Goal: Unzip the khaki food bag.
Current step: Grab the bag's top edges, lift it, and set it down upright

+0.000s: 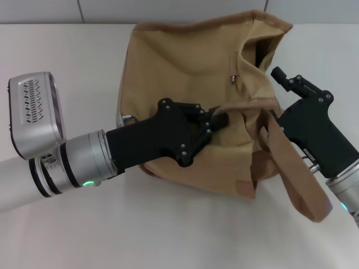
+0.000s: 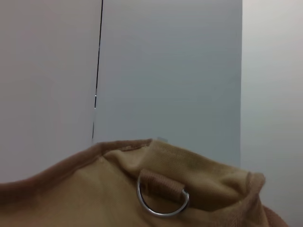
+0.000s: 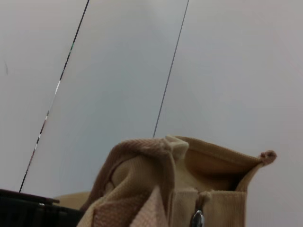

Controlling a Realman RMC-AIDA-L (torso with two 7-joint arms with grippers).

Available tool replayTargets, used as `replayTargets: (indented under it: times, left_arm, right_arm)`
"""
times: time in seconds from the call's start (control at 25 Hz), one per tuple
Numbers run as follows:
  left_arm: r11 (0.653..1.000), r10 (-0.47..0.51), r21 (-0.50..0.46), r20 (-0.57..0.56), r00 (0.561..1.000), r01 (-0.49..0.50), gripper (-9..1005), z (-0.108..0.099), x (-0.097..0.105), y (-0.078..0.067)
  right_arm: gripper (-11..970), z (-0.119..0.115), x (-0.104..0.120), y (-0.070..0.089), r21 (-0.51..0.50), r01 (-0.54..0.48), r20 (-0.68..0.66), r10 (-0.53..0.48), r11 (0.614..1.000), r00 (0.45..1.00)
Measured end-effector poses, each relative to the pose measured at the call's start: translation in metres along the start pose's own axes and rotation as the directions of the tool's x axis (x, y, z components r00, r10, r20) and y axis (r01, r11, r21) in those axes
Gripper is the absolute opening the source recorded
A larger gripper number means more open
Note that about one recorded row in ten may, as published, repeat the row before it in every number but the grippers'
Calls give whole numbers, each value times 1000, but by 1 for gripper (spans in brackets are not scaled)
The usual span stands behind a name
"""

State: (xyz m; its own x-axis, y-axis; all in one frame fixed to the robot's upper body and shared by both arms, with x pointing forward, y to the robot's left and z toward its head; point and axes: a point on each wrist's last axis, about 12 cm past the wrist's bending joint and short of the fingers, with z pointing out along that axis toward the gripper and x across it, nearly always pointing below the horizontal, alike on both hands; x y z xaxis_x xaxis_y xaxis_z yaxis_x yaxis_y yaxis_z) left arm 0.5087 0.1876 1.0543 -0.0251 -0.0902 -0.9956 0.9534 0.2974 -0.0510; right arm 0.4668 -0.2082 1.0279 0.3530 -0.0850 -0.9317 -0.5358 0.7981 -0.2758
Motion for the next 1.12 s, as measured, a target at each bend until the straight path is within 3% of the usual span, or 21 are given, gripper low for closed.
replayTargets:
  times: [0.32,0.52,1.12]
  left_arm:
    - [1000,-1,-3,-3,1000,1,91,1,0,0]
    - [1000,0,-4,-3,1000,0,93,1,0,1]
    - [996,-10,-86,95,995,18,98,-9,-6,2]
  right_arm:
    - [286,0,0,-1,-4,4,0,-4,1000,1000]
    - [79,1,1,0,-9,5,-6,-5,1000,1000]
    - [14,-3,5,2,-23,7,-41,-8,1000,999]
